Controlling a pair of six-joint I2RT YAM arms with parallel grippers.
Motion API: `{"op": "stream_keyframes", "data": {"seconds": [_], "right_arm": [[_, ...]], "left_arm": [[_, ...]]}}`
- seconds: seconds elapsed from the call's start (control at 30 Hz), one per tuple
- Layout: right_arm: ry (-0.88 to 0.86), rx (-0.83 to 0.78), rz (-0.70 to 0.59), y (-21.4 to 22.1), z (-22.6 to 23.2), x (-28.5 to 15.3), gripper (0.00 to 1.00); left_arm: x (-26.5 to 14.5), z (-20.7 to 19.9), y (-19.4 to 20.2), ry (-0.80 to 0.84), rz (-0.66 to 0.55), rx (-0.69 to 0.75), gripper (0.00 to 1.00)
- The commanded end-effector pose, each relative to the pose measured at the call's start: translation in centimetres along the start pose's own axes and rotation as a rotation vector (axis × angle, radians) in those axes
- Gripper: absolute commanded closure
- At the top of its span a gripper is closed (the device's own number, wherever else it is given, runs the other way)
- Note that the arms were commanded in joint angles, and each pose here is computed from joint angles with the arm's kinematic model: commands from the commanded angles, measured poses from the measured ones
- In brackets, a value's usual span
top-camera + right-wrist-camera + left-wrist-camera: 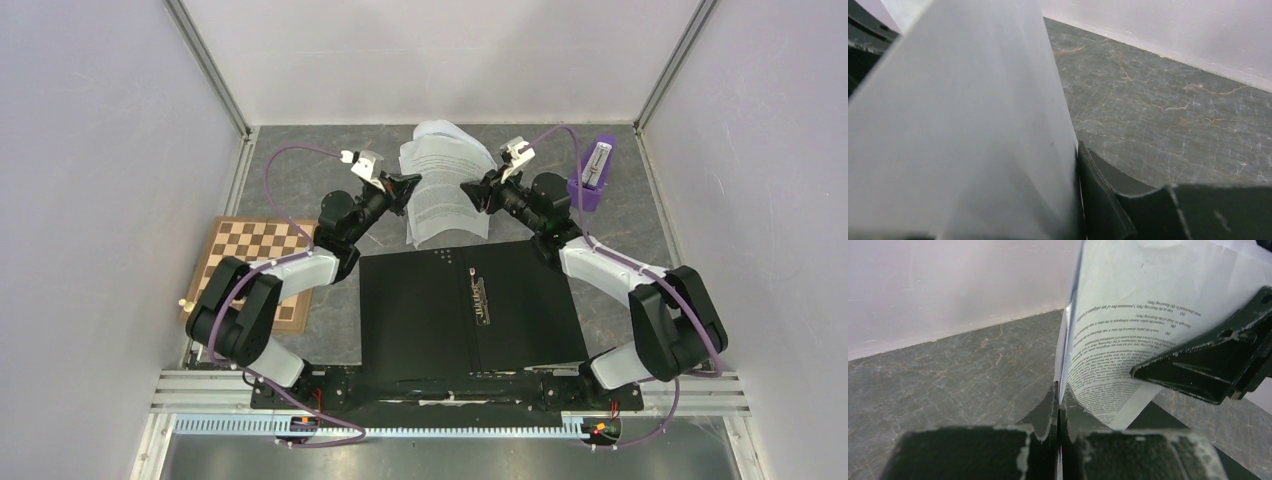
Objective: Put the files into the folder
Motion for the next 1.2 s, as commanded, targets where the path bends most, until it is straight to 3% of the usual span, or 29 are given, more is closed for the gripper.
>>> {"op": "stream_keyframes", "data": {"seconds": [0.0, 0.47, 0.67, 1.17], "right_arm": [[0.016, -0.021, -0.070, -1.1, -0.7, 0.6, 0.61], [-0.006, -0.007, -0.046, 0.1, -0.5, 0.7, 0.60], [-0.022, 0.002, -0.035, 0.5, -0.3, 0.8, 0.60], [-0.041, 0.023, 0.002, 2.0, -0.2, 1.0, 0.60]], "left_arm": [[0.0, -0.2, -0.5, 0.017, -0.107, 0.034, 0.98], [-0.7, 0.5, 1.8, -0.011, 0.024, 0.044, 0.77], [-1.2, 1.0, 2.8, -0.056, 0.058, 0.031, 0.64], [-1.0, 1.7, 3.3, -0.104, 0.032, 0.001, 0.41]]}}
Point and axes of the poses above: each gripper's point midway between its finger pads, its own x axis out along the fingers, its own z axis along the line the jaws close on, y = z × x, the point moved 9 cm from there along -x, back along the fingers, and after that the axes turned 7 degrees about -x, right-handed, at the moved point
